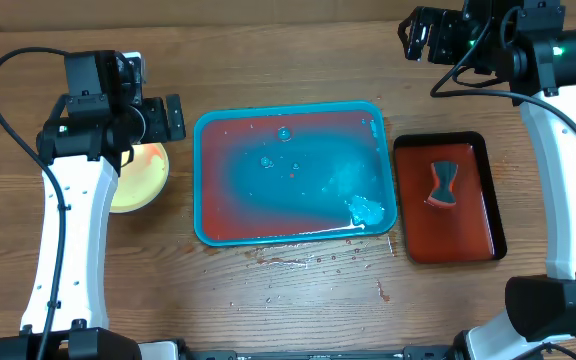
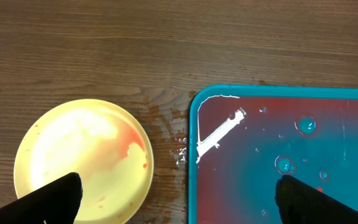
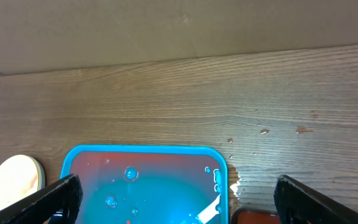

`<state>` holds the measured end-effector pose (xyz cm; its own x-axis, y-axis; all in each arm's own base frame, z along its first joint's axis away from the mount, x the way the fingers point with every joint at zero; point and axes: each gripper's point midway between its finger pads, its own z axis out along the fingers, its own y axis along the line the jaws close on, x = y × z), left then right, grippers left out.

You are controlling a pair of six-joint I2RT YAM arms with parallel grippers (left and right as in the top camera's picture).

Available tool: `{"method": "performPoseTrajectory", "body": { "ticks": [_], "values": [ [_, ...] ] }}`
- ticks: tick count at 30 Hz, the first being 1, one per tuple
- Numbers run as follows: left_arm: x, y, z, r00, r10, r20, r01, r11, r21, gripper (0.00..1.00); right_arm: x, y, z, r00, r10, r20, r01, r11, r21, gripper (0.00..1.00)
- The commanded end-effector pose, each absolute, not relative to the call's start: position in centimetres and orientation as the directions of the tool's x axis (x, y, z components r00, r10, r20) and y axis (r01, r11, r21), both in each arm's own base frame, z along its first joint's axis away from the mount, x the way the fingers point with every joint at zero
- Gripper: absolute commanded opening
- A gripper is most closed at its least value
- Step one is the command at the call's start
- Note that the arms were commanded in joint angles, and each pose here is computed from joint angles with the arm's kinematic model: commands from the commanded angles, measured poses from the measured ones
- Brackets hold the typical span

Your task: Clean dirty plates on tray and stack at the side

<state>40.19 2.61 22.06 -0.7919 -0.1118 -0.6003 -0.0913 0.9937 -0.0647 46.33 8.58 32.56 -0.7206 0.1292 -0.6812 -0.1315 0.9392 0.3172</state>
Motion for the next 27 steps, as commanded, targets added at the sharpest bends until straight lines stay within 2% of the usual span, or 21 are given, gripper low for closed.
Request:
{"method": "performPoseTrajectory", "body": {
  "ticks": [1, 14, 19, 23, 27],
  "values": [
    [40.4, 2.7, 22.6, -0.786, -0.087, -0.612, -0.075, 0.996, -0.046, 1.0, 45.9, 8.6, 34.2, -0.694, 0.144, -0.705, -0.139, 0.935, 0.327, 1.0],
    [40.4, 2.7, 22.6, -0.786, -0.087, -0.612, -0.075, 0.996, -0.046, 1.0, 45.4, 7.4, 35.9, -0.649, 0.159, -0.744, -0.1, 0.952, 0.29, 1.0],
    [40.4, 2.7, 22.6, -0.786, -0.087, -0.612, -0.075, 0.996, -0.046, 1.0, 45.4, 5.5, 35.5, -0.623, 0.163, -0.765, -0.014, 0.976, 0.219, 1.0],
    [40.4, 2.7, 22.6, -0.786, -0.087, -0.612, -0.075, 0.996, -0.046, 1.0, 45.2, 4.6, 35.9, -0.557, 0.17, -0.813, 0.009, 0.98, 0.199, 1.0],
    [40.4, 2.7, 22.6, -0.786, -0.087, -0.612, -0.075, 0.996, -0.046, 1.0, 44.5, 4.1, 36.8, -0.435, 0.184, -0.881, -0.007, 0.978, 0.208, 1.0]
  ]
}}
